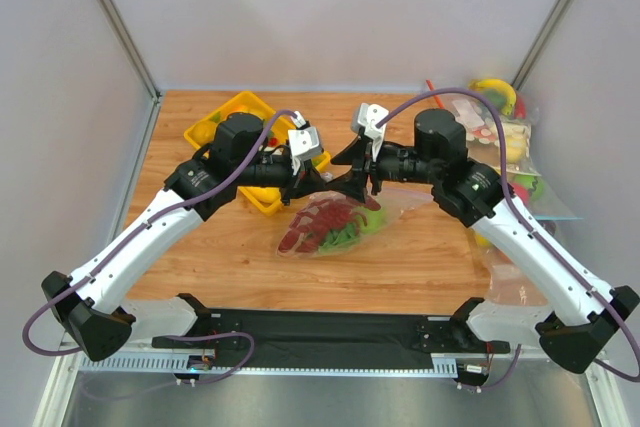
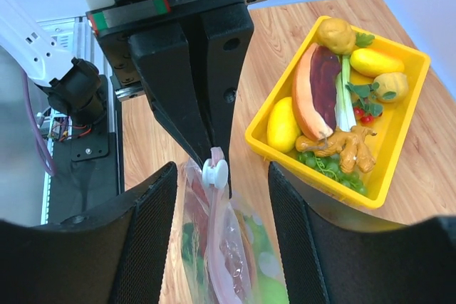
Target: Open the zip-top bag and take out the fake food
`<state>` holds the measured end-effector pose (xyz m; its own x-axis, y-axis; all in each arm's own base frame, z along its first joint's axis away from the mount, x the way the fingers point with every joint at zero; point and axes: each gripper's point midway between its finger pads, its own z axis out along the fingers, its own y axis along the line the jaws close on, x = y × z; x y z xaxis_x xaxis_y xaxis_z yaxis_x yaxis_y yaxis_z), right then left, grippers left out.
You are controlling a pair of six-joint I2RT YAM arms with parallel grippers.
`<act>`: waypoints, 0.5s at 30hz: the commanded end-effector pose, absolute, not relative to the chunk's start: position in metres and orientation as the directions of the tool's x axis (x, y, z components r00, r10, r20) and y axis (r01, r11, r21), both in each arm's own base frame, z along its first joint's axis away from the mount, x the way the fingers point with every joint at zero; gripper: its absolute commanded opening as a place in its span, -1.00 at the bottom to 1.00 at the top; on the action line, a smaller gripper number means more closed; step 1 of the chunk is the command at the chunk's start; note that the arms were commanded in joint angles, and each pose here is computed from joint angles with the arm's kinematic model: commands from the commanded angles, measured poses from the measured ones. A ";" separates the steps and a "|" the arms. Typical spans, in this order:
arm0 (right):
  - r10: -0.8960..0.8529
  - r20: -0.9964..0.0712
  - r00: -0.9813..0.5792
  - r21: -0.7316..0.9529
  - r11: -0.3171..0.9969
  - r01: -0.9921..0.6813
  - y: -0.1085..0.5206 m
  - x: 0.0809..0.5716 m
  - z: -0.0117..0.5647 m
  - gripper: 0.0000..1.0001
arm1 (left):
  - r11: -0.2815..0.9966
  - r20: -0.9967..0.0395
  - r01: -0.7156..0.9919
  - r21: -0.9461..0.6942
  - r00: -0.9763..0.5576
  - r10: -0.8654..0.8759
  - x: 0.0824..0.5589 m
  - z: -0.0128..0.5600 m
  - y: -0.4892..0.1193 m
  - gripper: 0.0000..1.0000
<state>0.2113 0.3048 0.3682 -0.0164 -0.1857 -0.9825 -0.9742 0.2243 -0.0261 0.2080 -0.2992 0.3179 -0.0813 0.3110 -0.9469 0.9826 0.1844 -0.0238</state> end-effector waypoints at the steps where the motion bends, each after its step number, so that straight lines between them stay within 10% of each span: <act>1: -0.151 -0.988 0.013 -0.045 0.211 -0.977 0.311 0.213 0.380 0.11 | 0.174 -0.959 0.984 0.032 -0.019 0.283 0.209 0.333 -0.299 -1.00; 15: -0.169 -0.986 0.006 -0.045 0.226 -0.973 0.311 0.219 0.375 -0.37 | 0.169 -0.960 0.985 0.027 -0.022 0.280 0.206 0.333 -0.299 -1.00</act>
